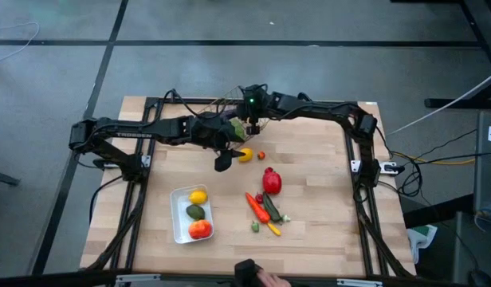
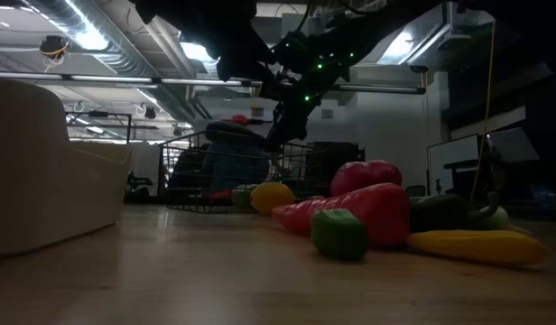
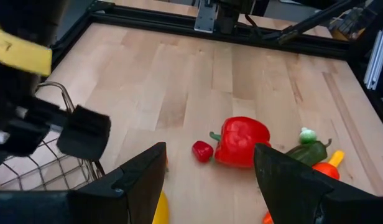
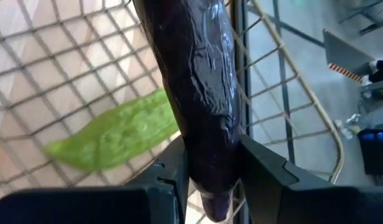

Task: Sort produce into baskets
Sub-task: Put the purple eggplant into the gold wire basket

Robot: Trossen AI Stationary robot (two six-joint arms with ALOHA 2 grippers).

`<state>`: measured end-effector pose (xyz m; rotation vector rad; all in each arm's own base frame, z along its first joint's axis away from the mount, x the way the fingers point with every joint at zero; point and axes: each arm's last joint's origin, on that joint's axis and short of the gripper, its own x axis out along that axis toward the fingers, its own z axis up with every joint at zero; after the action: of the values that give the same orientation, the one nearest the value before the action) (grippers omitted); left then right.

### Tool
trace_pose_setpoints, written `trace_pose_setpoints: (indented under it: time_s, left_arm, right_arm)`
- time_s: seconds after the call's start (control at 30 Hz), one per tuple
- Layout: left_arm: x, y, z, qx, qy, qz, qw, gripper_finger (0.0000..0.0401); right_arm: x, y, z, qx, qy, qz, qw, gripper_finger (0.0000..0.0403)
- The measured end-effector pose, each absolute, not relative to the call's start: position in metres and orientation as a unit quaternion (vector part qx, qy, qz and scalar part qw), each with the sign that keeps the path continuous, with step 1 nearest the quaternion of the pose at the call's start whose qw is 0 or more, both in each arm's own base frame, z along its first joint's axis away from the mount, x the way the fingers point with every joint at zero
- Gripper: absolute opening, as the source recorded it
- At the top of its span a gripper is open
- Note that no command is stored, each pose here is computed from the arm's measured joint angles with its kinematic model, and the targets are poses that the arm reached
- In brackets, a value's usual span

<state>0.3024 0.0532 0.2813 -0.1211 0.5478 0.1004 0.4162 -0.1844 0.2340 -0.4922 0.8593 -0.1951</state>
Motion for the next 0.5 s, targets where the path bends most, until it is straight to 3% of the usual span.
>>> trace_pose_setpoints:
  time_s: [0.3, 0.5]
  left_arm:
    - [0.3023, 0.0532, 0.2812, -0.062, 0.271, 0.050, 0.959, 0.0237]
    - [0.3023, 0.0532, 0.2812, -0.063, 0.271, 0.050, 0.959, 0.0237]
  right_arm:
    - [0.4173, -0.1848, 0.2281, -0.233, 0.420, -0.089, 0.873, 0.0120]
    - [0.4174, -0.1850, 0.2283, -0.234, 0.419, -0.091, 0.872, 0.0181]
